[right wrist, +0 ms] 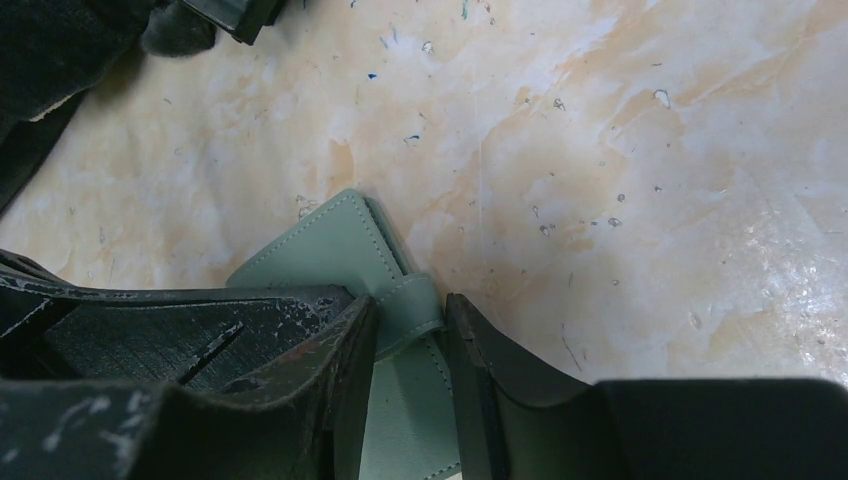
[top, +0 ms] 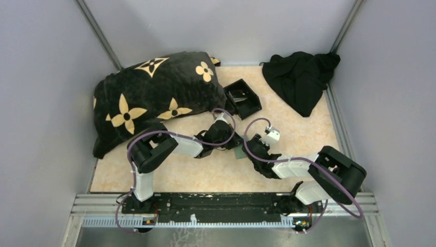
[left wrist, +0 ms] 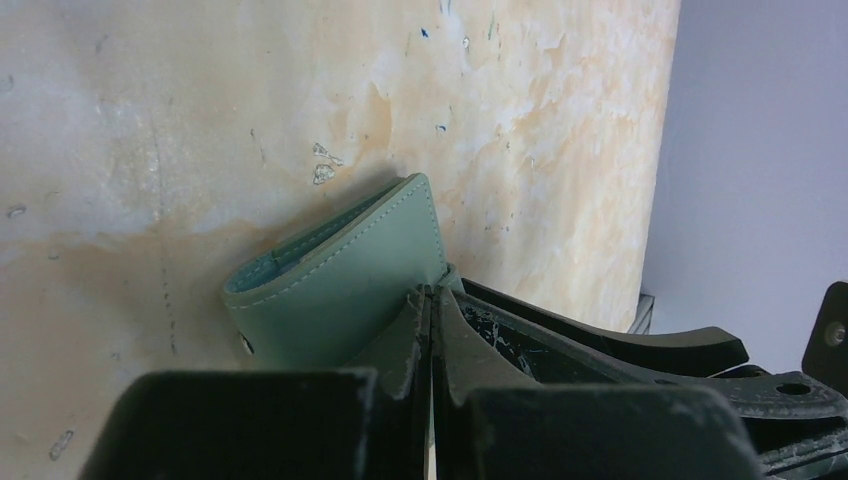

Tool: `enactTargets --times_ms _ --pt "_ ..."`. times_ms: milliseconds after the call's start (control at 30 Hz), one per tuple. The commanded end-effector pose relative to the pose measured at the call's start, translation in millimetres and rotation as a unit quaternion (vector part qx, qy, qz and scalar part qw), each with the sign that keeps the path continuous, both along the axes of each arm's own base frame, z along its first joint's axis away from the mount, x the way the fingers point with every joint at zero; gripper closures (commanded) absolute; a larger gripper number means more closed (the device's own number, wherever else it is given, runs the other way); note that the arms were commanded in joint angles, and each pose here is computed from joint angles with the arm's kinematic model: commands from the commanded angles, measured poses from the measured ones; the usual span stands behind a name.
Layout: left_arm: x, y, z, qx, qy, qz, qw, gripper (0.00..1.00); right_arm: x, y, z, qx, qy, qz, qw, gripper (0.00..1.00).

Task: Put the credit cards into the card holder
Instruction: Move the card holder to the center of the board.

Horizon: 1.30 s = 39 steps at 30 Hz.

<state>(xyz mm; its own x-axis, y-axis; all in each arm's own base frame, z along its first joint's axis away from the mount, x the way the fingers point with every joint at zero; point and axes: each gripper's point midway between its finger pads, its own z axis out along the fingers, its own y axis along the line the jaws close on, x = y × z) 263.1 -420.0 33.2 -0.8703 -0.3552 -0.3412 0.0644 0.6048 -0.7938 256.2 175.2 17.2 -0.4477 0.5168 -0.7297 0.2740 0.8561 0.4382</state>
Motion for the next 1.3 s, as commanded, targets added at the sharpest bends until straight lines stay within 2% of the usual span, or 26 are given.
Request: enactTargets --times_ms 0,167,333,500,600,767,900,1033,1267 --pt "-58 36 -73 0.142 0.071 -0.043 0.986 1.00 -90 -43 -83 -0.113 0.206 0.083 0.968 0.65" --pt "-62 44 -67 0.134 0.073 -0.028 0.988 1.00 -89 -42 -81 -0.113 0.204 0.084 0.969 0.65" --pt "-54 53 -48 0.133 0.047 -0.002 0.990 1.00 -86 -41 -76 -0.110 0.194 0.085 0.971 0.65" --pt "-41 61 -18 0.117 0.003 0.030 0.993 0.92 -84 -39 -71 -0.108 0.187 0.091 0.972 0.64" --pt "-35 63 6 0.094 -0.029 0.042 0.994 0.82 -84 -36 -71 -0.107 0.186 0.099 0.972 0.64" --pt "-29 67 34 0.074 -0.067 0.056 0.993 0.58 -82 -26 -62 -0.097 0.174 0.132 0.971 0.61" --pt "-26 69 55 0.059 -0.088 0.060 0.993 0.49 -79 -15 -47 -0.088 0.151 0.169 0.970 0.57" --pt "-39 81 61 0.060 -0.074 0.059 0.994 0.46 -76 -11 -36 -0.096 0.137 0.195 0.966 0.55" --pt "-80 110 35 0.067 -0.019 0.069 0.995 0.48 -71 -5 -29 -0.079 0.122 0.211 0.967 0.54"
